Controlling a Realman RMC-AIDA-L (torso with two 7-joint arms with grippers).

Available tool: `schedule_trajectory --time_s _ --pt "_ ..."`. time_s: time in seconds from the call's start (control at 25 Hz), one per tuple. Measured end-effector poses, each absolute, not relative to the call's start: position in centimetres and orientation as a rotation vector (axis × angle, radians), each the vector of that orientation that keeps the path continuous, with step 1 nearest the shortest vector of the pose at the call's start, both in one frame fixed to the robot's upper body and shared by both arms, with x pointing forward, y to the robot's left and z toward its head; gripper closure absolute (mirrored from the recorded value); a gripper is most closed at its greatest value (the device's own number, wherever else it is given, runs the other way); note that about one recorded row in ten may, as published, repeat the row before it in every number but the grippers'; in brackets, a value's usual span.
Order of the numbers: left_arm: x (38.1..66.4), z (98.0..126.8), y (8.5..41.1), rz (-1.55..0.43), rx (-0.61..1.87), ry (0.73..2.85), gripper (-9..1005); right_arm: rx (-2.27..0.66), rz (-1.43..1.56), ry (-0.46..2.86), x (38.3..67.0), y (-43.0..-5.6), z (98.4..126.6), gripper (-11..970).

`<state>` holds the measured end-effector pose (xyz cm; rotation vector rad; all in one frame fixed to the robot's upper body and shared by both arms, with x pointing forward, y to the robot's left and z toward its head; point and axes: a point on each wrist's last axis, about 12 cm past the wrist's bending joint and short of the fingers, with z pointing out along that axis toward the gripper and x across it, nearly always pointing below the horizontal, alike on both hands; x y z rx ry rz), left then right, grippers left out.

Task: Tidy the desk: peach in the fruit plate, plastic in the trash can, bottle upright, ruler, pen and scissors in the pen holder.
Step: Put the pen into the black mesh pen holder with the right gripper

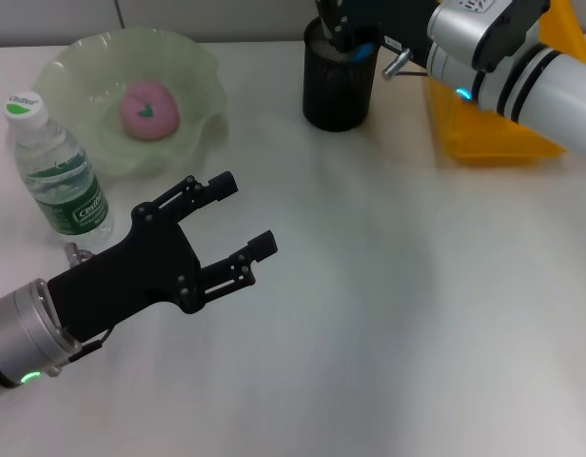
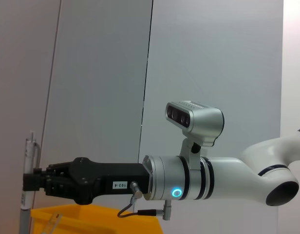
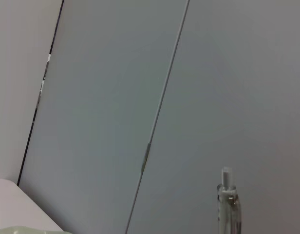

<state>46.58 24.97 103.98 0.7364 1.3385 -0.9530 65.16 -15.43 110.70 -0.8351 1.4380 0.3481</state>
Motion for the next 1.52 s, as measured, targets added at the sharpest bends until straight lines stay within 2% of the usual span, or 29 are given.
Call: schedule_trajectory --time_s 1.52 --pt "46.77 104.35 24.75 -0.967 0.741 1.311 185 -0.810 0.362 1.436 65.00 -15.72 110.67 714"
